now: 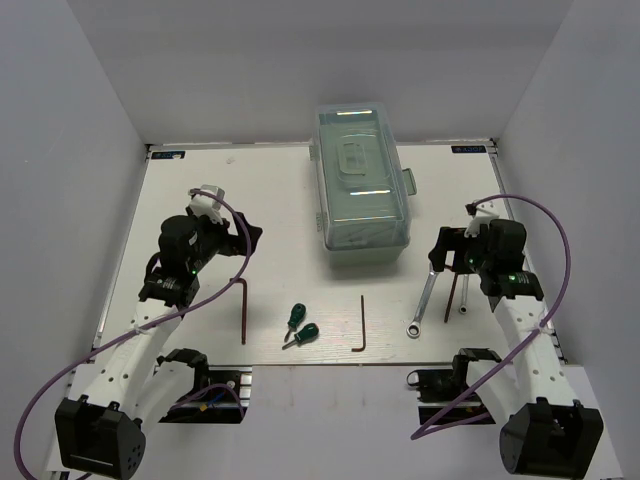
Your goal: Sort the tools into containers
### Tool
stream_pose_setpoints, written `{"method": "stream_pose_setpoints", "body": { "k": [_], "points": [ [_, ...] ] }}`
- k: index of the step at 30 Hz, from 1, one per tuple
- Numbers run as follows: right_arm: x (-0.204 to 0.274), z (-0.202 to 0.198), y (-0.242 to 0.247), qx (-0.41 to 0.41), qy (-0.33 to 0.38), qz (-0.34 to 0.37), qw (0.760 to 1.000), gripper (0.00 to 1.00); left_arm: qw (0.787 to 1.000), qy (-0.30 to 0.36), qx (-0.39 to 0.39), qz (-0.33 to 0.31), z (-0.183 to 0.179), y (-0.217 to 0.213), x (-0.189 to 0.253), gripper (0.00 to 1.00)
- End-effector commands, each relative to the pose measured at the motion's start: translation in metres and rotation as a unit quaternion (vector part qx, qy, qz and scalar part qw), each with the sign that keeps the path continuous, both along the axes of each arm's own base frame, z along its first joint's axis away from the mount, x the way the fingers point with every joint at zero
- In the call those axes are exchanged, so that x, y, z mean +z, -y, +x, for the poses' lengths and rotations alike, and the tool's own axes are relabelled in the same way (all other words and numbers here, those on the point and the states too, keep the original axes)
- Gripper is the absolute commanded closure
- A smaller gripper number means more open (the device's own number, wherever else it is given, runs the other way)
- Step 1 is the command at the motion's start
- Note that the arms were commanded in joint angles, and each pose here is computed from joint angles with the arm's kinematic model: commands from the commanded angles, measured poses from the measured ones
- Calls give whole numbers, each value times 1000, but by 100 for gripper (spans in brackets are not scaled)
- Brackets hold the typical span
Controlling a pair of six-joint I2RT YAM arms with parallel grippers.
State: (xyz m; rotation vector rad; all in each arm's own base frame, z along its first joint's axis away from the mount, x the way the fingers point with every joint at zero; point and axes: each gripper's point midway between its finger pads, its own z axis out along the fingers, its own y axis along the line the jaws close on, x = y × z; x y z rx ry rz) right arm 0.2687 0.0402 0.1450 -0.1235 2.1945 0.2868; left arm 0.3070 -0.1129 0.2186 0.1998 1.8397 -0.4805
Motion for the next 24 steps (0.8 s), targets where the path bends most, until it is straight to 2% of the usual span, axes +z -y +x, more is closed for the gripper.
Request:
{"method": "stream_pose_setpoints", "body": {
  "k": [1,4,9,10,12,13,14,15,16,17,18,19,20,21,22,23,24],
  "points": [
    [1,5,3,3,9,-8,1000,10,1000,18,-20,-11,-2,7,12,0],
    [-6,1,1,30,6,-21,999,10,999,22,-31,-14,-3,10,14,0],
    [-11,-15,-26,146,26,-15,989,10,999,17,-36,-15,-3,12,12,0],
    [-9,-19,-31,168,31,-14,985,13,999,19,-40,-21,-3,14,16,0],
    [7,-13,-32,182,45,-28,982,75,999,19,-45,-22,-4,15,16,0],
    [11,-10,-32,181,40,-24,982,100,999,13,-44,-21,-3,15,13,5],
    [32,-6,-34,180,44,-20,982,100,998,13,-54,-23,-5,18,13,13],
    [64,5,-35,183,71,-22,980,100,998,19,-59,-25,-5,20,17,26],
    [65,12,-41,194,53,2,979,100,998,9,-64,-25,-3,22,10,63],
    [97,19,-50,209,81,10,975,100,997,3,-75,-27,-4,25,8,84],
    [127,28,-53,214,109,14,971,100,996,3,-79,-28,-4,27,9,100],
    [138,41,-60,216,98,42,970,88,996,-4,-78,-31,-3,28,7,100],
    [146,45,-66,222,100,51,969,71,995,-11,-91,-34,-4,32,3,100],
    [176,58,-77,238,123,56,962,46,995,-12,-97,-35,-5,33,3,100],
    [171,70,-82,228,95,82,965,42,994,-10,-104,-37,-4,36,4,95],
    [179,74,-94,240,94,92,962,36,992,-6,-118,-41,-7,40,6,59],
    [206,92,-101,240,109,104,959,29,991,-11,-127,-43,-8,43,4,40]
  ]
}}
